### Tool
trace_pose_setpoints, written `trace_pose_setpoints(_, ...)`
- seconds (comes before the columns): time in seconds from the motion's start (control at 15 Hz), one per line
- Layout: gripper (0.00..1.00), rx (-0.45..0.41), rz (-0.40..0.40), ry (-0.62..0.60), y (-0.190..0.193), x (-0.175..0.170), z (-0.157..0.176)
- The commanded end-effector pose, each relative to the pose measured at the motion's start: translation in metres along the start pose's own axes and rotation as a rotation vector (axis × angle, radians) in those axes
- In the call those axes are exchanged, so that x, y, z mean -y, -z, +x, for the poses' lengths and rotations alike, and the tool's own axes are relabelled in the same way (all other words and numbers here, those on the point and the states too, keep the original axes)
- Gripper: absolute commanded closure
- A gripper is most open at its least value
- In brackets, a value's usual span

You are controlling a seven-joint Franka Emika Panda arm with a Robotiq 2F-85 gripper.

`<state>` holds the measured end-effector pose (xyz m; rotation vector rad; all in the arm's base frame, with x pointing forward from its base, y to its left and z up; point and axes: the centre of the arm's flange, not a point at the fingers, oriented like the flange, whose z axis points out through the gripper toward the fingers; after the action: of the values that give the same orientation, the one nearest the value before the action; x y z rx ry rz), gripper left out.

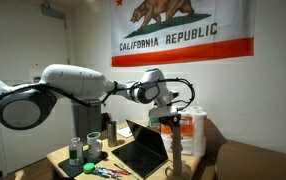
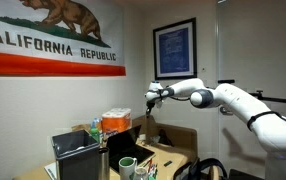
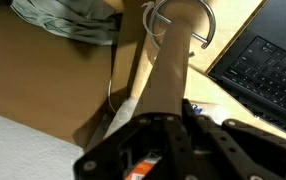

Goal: Take the paper towel core and put it in the bin

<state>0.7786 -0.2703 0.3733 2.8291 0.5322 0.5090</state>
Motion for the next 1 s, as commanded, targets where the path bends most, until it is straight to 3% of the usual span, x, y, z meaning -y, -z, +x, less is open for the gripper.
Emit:
trace_pose_setpoints(0.0,0.97,0.033,-0.001,-0.022,0.020,-0.002,-0.005)
trace_pose_setpoints(0.4,0.97,0.032,-0.014,-0.014,0.037,-0.010,0.003)
trace_pose_setpoints(0.93,0.97,0.008,-0.045,-0.002,0.090,-0.023,0.029)
